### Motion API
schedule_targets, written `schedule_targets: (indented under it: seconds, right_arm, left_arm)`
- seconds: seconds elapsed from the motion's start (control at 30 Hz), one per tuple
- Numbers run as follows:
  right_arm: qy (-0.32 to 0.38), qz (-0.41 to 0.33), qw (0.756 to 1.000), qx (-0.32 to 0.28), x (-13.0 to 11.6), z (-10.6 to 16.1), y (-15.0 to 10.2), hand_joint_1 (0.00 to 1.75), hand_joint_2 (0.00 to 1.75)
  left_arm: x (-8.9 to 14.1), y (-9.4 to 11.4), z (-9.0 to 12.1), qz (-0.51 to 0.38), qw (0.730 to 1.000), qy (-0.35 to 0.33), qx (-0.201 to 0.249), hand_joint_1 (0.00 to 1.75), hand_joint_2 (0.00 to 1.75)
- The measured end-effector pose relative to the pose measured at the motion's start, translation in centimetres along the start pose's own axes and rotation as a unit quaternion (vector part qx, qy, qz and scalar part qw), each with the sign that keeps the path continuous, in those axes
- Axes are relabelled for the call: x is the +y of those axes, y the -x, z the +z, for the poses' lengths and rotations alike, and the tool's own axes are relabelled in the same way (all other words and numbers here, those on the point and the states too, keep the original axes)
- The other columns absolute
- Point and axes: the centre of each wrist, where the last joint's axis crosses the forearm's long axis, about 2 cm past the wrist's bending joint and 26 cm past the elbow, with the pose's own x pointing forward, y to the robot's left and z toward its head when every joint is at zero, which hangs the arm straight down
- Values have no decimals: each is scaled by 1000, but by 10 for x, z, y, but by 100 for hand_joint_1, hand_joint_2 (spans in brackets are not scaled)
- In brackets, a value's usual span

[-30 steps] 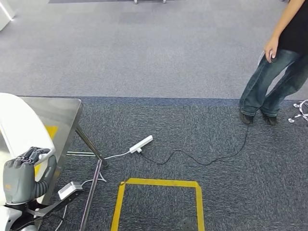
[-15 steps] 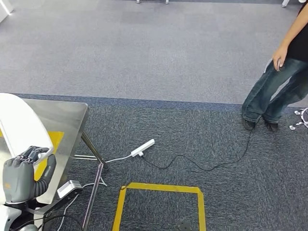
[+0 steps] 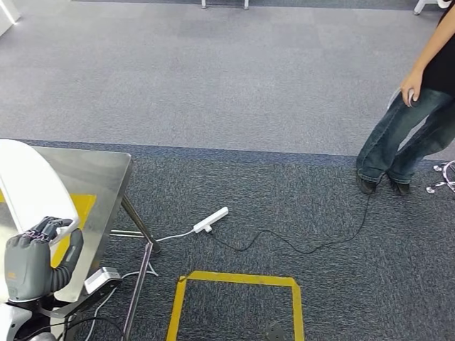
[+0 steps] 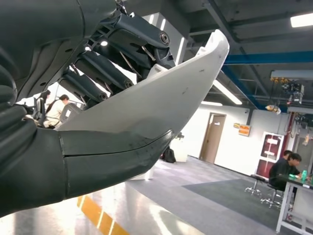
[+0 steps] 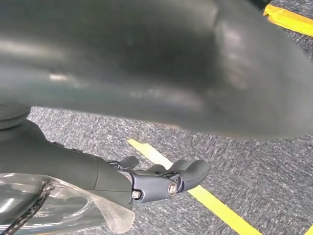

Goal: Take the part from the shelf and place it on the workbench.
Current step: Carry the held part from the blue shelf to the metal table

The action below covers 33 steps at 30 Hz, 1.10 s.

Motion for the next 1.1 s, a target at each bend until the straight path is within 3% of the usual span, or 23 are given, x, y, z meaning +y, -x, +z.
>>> schedule_targets:
  seconds: [1.1]
  right_arm:
    - [2, 26, 1000, -3, 2, 1, 0, 0, 0]
  left_arm:
    - [1, 0, 0, 1, 1000, 0, 0, 175, 175]
